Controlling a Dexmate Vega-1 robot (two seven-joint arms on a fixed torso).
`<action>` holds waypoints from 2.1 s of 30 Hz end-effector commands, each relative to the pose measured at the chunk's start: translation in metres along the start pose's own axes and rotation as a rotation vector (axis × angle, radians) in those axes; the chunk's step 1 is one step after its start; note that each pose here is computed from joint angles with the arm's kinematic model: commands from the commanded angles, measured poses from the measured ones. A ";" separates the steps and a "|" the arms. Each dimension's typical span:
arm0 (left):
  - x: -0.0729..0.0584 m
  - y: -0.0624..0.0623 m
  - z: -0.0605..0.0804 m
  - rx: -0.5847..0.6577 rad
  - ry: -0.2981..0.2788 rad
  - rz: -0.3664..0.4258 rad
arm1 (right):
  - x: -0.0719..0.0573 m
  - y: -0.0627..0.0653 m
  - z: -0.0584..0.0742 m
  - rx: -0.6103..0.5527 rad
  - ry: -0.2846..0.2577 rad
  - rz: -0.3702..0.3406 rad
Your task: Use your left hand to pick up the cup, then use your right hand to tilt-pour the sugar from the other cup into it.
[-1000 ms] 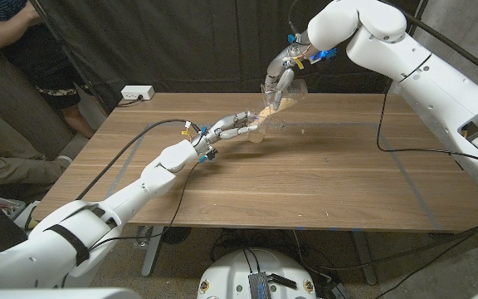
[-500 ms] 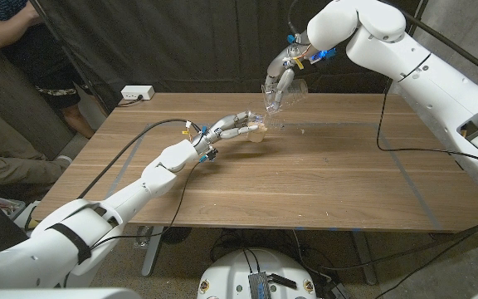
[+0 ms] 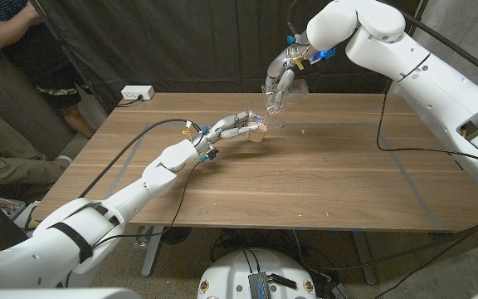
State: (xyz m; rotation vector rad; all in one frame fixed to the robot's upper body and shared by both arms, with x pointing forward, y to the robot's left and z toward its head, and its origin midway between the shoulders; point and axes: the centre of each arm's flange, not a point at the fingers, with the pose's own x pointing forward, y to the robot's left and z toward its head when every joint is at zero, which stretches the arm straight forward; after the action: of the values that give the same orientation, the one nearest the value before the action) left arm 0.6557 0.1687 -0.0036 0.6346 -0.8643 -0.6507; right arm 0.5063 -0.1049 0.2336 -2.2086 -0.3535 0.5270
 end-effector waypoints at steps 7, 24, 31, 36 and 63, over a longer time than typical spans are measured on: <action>0.000 0.000 0.000 0.000 -0.004 0.011 | -0.008 -0.008 -0.005 0.018 0.010 -0.004; -0.002 -0.001 0.001 0.004 -0.005 0.019 | -0.018 -0.009 -0.016 0.105 0.019 -0.035; -0.003 -0.001 0.002 0.006 -0.006 0.022 | -0.022 -0.008 -0.020 0.137 0.026 -0.049; -0.004 0.000 0.003 0.008 -0.006 0.024 | -0.025 -0.007 -0.025 0.185 0.027 -0.071; -0.006 0.003 0.004 0.009 -0.007 0.038 | -0.047 0.003 -0.055 0.373 0.100 -0.187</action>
State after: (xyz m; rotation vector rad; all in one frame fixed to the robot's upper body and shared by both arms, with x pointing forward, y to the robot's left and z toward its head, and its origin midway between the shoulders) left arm 0.6502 0.1727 -0.0038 0.6286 -0.8804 -0.6217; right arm 0.4936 -0.1475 0.2709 -1.8826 -0.3685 0.3978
